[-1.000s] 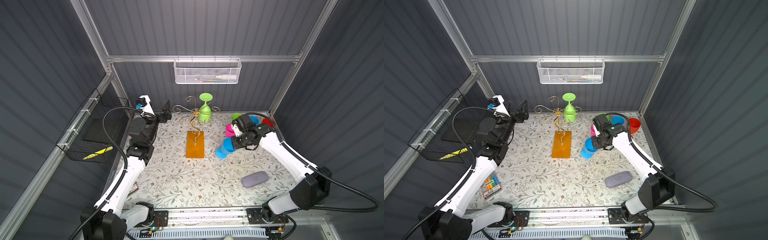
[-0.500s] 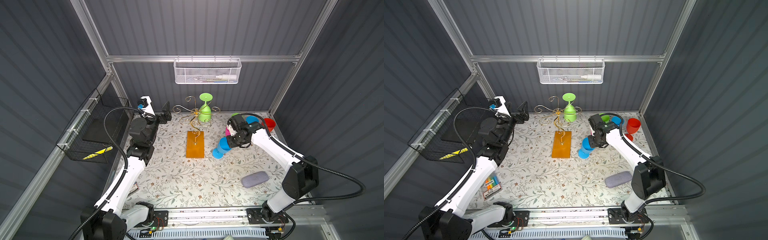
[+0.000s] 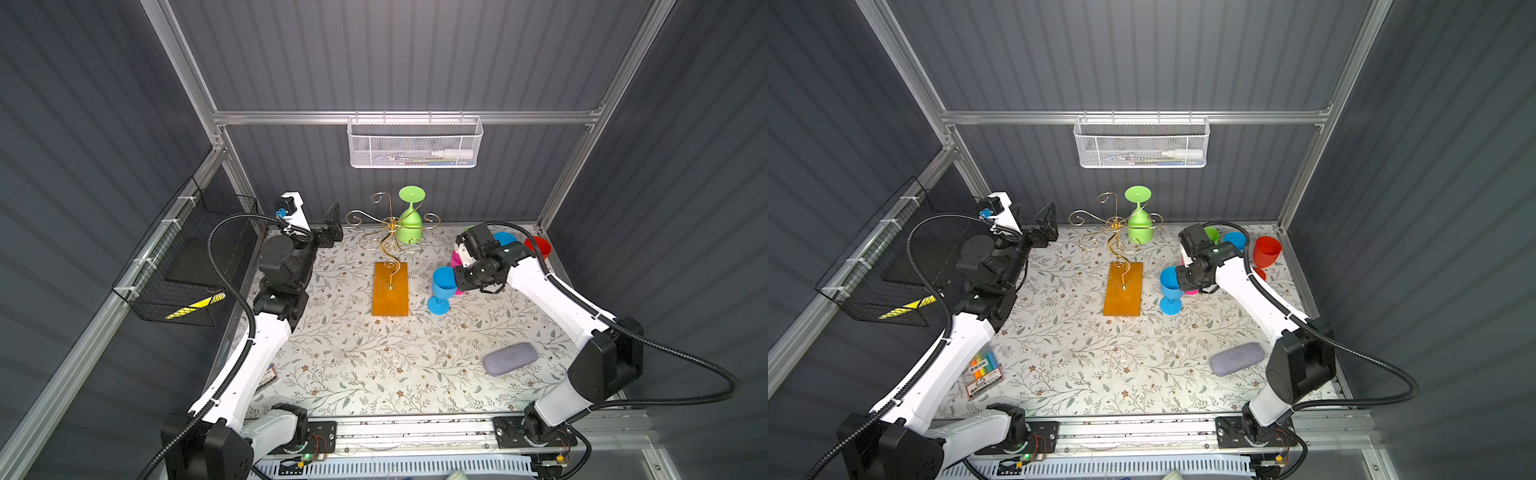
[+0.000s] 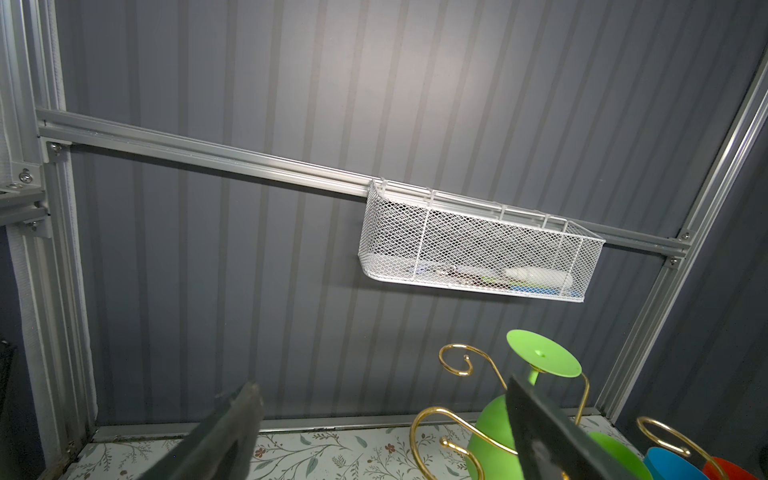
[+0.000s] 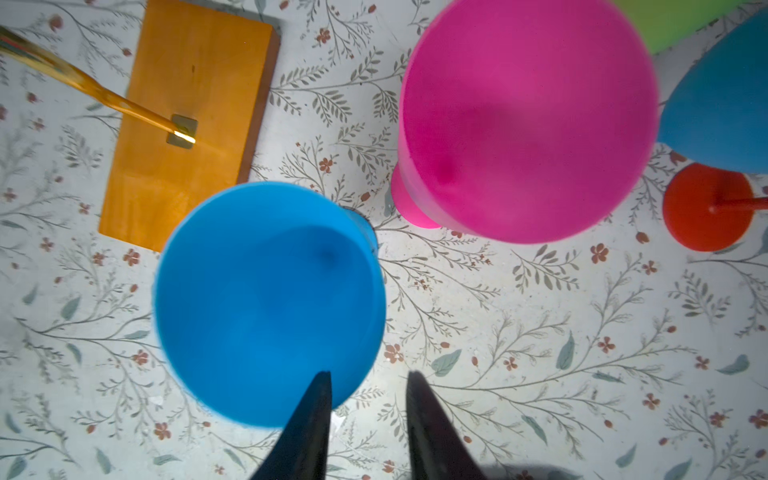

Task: Take the wine glass off the wine glass rack
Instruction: 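Raise the right gripper and move it to the lime glass foot on the rack, then close the right gripper on the lime glass foot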

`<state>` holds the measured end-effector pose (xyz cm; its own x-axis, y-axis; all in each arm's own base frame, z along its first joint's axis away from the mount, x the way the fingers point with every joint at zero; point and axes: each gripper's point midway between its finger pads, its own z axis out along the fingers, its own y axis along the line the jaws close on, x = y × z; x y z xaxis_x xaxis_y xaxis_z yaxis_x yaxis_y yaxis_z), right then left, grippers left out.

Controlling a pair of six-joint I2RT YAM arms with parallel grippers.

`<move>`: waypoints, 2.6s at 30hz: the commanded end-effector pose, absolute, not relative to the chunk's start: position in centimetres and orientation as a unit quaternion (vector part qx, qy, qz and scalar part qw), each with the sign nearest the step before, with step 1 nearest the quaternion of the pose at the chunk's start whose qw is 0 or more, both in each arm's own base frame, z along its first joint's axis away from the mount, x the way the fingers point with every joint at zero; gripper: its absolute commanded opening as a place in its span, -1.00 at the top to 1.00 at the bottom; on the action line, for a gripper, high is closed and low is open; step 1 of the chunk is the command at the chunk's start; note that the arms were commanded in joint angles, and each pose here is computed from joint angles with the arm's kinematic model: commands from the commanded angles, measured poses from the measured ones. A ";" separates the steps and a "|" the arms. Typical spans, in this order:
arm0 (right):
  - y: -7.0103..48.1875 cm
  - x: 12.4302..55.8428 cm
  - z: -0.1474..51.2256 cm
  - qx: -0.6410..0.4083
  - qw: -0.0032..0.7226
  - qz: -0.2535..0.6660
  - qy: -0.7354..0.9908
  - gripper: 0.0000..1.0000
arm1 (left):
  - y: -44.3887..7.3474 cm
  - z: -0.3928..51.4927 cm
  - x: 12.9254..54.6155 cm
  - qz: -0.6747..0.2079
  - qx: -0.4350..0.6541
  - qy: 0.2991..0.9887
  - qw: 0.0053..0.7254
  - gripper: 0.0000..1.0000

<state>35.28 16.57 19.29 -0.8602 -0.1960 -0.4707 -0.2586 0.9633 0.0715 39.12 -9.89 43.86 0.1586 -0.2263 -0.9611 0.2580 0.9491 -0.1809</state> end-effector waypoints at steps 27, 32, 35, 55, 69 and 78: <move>21.0 47.8 39.8 -0.068 0.417 0.455 0.784 -0.13 | -8.8 44.1 35.7 -0.135 0.027 0.620 0.773 -0.88; 22.5 50.7 39.3 -0.073 0.400 0.478 0.779 -0.10 | -9.0 44.0 35.0 -0.138 0.036 0.620 0.771 -0.87; 23.4 51.6 39.0 -0.077 0.396 0.482 0.778 -0.12 | -9.1 43.8 35.0 -0.139 0.040 0.625 0.767 -0.87; 27.7 53.1 36.7 -0.089 0.372 0.497 0.779 -0.16 | -9.3 43.2 34.8 -0.144 0.042 0.633 0.759 -0.87; 28.2 54.2 35.8 -0.081 0.372 0.482 0.789 0.21 | -9.4 43.2 34.8 -0.144 0.045 0.636 0.757 -0.88; 27.6 54.3 36.1 -0.077 0.382 0.469 0.793 0.36 | -9.4 43.3 34.7 -0.146 0.045 0.635 0.757 -0.88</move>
